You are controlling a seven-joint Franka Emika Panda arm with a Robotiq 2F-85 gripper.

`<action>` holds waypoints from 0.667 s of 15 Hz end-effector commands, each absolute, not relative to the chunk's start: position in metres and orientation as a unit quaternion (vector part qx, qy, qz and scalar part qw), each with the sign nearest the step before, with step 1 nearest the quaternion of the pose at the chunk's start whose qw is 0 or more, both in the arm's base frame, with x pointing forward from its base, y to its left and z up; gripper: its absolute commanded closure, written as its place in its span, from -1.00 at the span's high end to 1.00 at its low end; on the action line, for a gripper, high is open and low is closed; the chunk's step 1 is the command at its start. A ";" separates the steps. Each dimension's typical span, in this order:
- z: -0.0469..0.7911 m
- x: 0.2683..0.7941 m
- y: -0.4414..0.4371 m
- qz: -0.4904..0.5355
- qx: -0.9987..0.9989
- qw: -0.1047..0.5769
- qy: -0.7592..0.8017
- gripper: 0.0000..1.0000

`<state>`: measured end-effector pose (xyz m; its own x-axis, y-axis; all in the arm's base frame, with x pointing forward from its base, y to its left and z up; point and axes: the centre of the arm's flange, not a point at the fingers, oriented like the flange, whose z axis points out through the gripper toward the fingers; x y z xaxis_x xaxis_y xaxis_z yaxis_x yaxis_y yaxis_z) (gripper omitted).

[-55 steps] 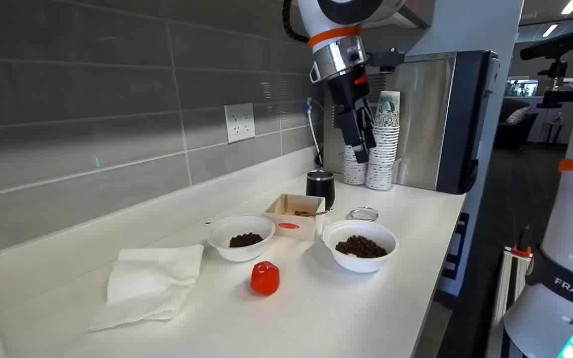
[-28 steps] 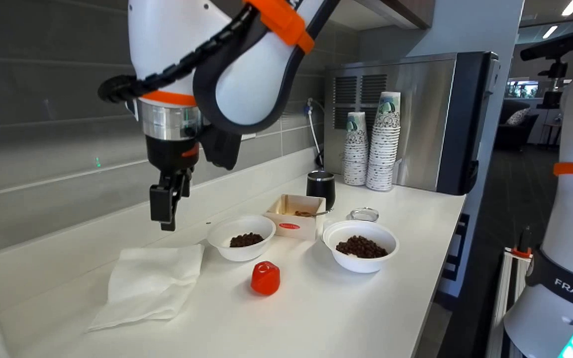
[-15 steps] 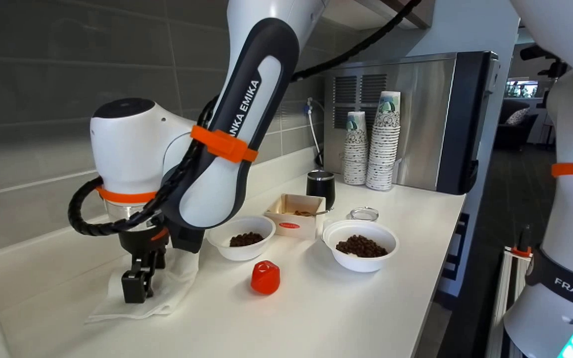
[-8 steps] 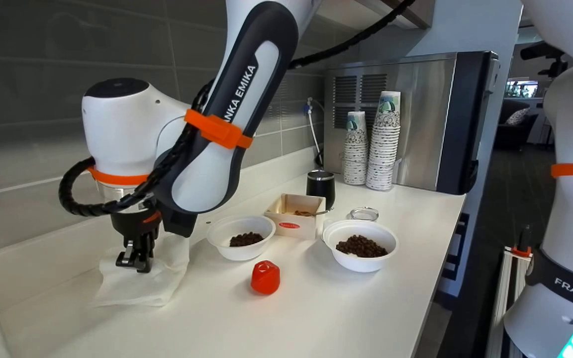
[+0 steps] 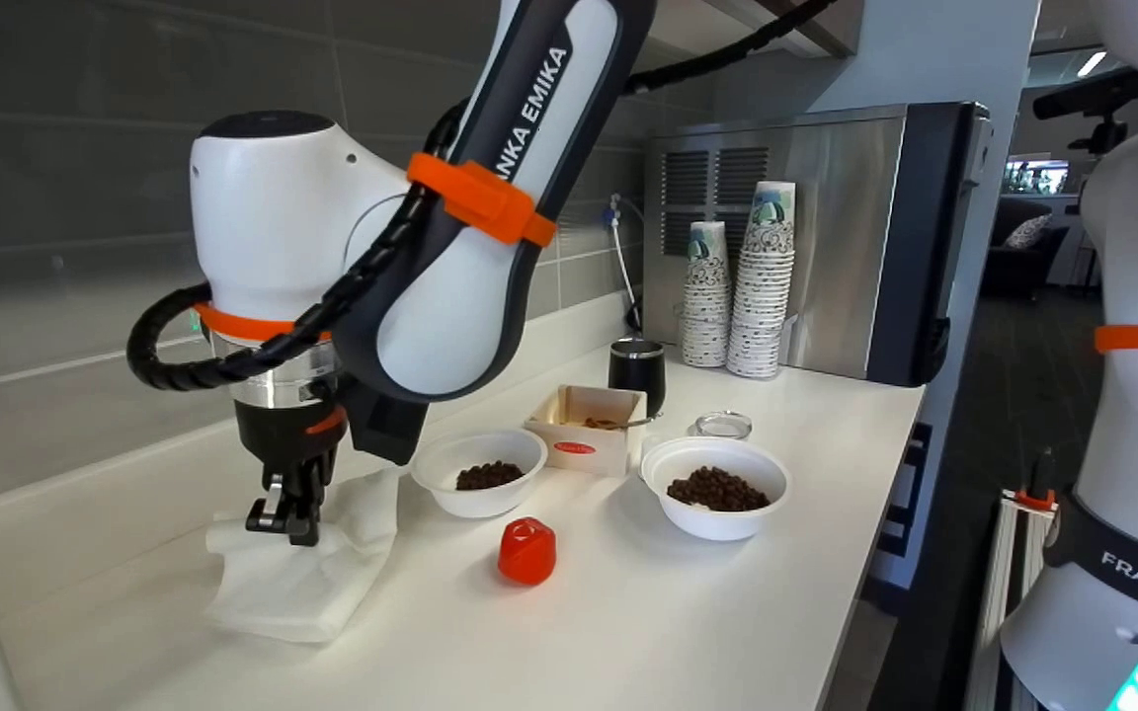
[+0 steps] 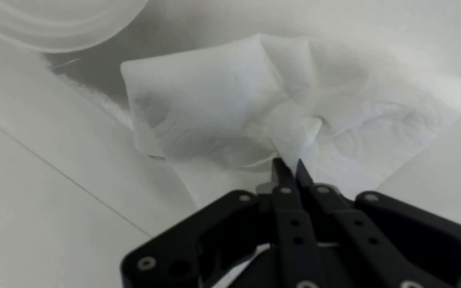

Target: Use the napkin to wipe the surface

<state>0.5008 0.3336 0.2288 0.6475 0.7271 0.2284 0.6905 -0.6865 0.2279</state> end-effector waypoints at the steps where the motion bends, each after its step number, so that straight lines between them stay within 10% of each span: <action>1: 0.236 0.475 0.315 0.139 0.908 0.020 0.395 -0.99; 10: 0.220 0.401 0.329 0.029 0.923 -0.048 0.380 -0.99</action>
<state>0.4292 0.3378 0.2092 0.6854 0.7101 0.1611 0.7197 -0.6942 -0.0023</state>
